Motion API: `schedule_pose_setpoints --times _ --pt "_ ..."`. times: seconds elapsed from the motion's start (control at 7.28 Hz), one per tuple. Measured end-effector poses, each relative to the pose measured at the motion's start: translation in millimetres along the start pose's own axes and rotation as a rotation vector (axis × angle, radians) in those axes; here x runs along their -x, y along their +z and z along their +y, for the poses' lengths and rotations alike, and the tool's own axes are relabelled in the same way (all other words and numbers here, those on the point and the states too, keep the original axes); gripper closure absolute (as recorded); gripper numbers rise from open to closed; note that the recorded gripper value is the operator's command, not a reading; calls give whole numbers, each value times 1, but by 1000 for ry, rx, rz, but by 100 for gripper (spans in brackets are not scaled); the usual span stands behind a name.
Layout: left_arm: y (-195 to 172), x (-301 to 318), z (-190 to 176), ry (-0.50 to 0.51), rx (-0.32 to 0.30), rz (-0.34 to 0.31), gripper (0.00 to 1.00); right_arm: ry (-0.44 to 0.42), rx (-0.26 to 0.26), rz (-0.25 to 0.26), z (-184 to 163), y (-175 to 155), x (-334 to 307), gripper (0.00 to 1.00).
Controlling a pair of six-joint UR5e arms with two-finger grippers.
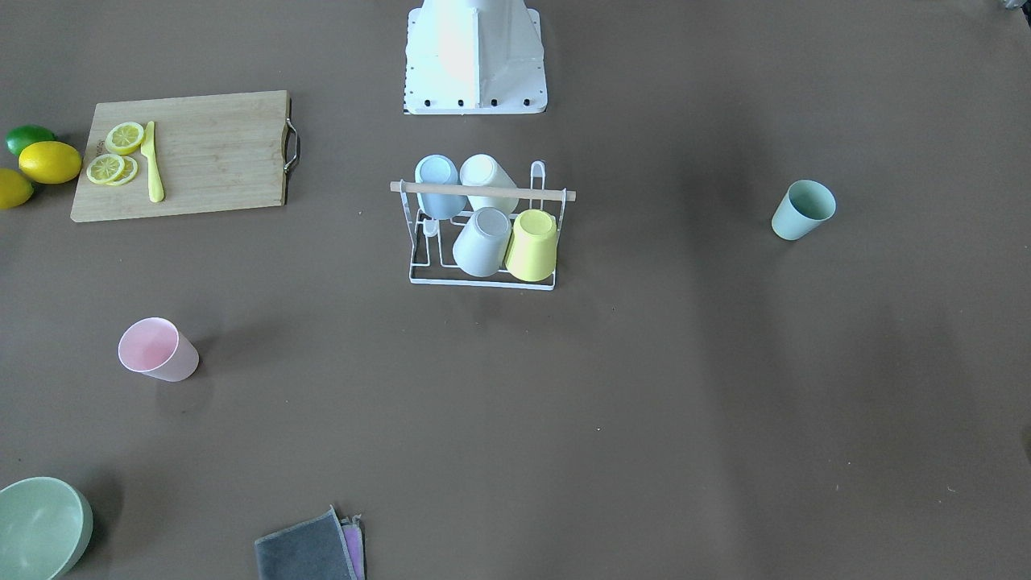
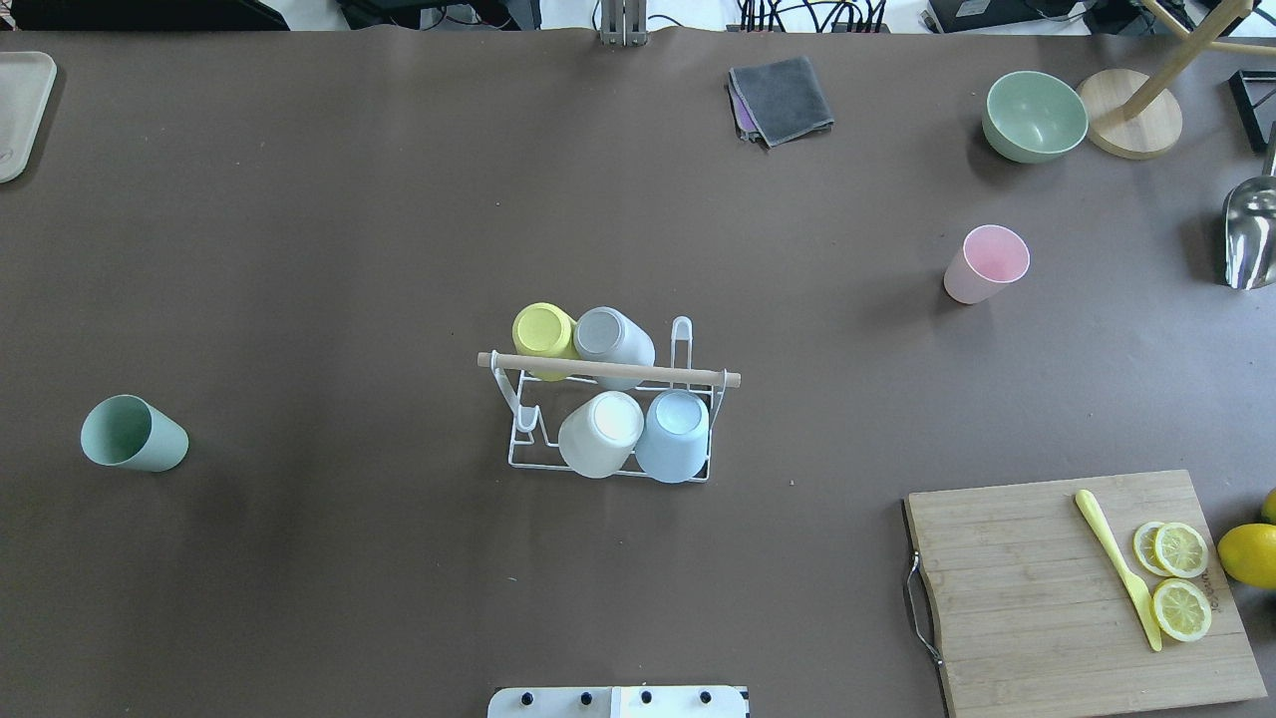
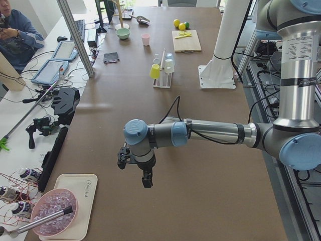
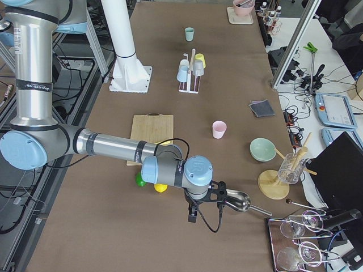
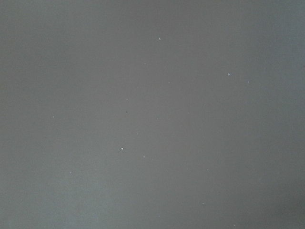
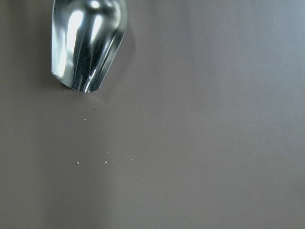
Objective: Place cup on cup holder
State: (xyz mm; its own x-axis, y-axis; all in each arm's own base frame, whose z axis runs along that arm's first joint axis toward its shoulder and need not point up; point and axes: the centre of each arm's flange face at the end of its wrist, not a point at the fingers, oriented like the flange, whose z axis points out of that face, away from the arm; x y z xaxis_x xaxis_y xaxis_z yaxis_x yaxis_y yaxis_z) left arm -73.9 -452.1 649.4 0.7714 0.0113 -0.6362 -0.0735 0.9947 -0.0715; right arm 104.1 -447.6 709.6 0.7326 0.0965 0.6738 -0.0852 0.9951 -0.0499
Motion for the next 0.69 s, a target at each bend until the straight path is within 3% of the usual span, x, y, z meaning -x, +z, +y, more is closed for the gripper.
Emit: schedule_pose_setpoints --times 0.69 --pt "-6 15 8 -34 -16 8 2 -2 -3 2 -2 -1 1 0"
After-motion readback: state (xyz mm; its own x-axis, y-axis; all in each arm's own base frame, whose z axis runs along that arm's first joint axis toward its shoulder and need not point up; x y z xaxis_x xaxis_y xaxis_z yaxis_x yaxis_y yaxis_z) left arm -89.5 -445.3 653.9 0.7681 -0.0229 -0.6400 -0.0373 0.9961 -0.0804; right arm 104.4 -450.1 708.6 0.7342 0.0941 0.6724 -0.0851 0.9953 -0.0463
